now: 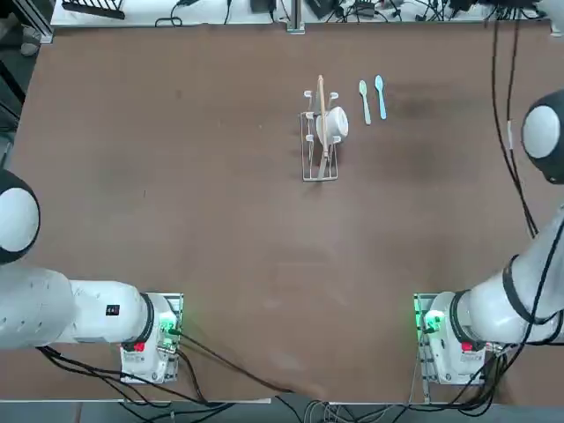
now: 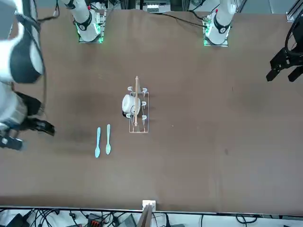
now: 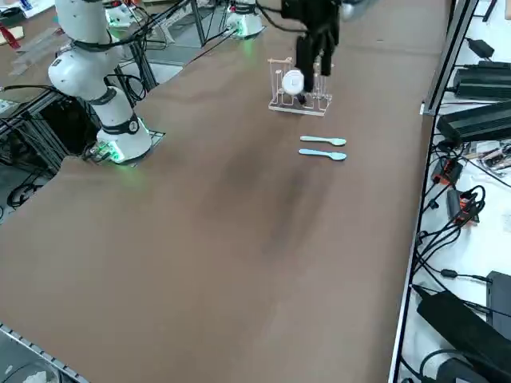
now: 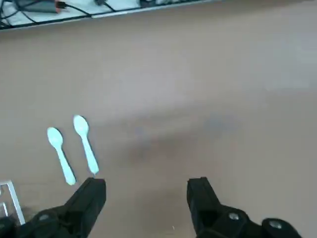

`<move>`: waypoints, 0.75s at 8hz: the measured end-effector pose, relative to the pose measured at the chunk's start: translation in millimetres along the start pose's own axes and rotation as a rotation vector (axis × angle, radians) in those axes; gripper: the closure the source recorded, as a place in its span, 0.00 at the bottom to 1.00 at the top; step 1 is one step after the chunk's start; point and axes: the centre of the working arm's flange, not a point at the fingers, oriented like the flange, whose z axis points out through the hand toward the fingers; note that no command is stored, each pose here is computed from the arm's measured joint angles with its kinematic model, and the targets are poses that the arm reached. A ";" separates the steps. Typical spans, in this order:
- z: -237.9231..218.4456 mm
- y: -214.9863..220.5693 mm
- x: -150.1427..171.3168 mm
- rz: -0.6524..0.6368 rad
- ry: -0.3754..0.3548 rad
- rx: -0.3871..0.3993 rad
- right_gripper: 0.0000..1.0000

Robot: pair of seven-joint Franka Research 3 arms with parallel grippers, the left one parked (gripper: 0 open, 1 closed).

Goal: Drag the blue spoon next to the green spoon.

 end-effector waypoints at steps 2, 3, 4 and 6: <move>-36.9 24.8 -12.2 0.030 -0.001 -0.005 0.00; -55.5 39.6 -19.4 0.050 0.009 -0.004 0.00; -66.5 50.9 -31.3 0.064 -0.004 0.005 0.00; -65.1 56.7 -60.1 0.064 -0.042 0.023 0.00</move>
